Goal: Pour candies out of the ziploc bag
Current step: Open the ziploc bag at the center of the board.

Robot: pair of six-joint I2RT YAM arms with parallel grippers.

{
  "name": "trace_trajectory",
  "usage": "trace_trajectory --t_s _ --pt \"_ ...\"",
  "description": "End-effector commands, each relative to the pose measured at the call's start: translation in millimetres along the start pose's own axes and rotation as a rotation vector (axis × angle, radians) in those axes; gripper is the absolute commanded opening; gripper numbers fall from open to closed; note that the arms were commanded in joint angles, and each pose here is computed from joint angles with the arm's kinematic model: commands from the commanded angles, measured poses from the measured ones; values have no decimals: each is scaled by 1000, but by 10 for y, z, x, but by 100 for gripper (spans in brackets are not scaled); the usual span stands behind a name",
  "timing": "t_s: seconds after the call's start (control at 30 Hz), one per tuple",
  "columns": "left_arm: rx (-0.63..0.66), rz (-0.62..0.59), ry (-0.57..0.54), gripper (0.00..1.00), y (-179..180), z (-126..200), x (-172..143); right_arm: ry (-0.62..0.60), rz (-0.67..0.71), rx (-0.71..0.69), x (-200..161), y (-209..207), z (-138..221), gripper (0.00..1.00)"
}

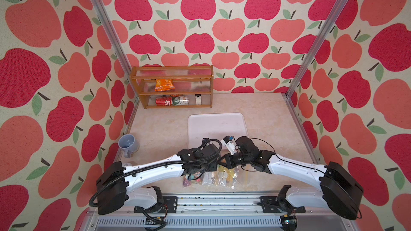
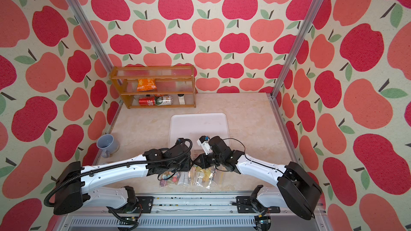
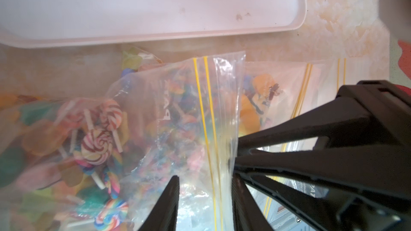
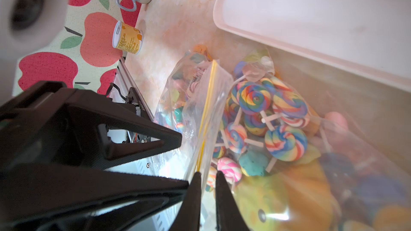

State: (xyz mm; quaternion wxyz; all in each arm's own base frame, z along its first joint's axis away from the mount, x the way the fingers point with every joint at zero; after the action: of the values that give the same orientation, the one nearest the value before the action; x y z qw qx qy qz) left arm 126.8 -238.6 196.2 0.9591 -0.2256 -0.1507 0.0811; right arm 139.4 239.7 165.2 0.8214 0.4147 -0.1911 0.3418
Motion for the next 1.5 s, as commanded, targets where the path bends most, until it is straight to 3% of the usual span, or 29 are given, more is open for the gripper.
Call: trace_trajectory --t_s 0.0,0.17,0.6,1.47 --pt "9 14 10 38 24 -34 -33 3 3 22 -21 22 -21 12" --pt "6 13 9 40 12 -25 -35 -8 8 17 -9 31 -5 0" --pt "30 -45 19 42 -158 -73 -113 -36 -12 63 42 73 -18 0" --pt "25 -32 -32 40 -78 60 -77 -41 -13 65 69 99 -16 0"
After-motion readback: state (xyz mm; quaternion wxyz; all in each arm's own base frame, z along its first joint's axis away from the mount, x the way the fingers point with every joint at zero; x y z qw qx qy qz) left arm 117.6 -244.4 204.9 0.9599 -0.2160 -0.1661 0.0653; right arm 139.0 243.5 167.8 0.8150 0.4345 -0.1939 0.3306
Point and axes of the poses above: each gripper's point midway between its finger pads, its own z axis back along the fingers, its own y axis along the line the jaws close on, x = y × z, the point moved 10 cm from there along z, back along the fingers, and after that the axes turned 14 degrees about z, right-handed, at the moved point
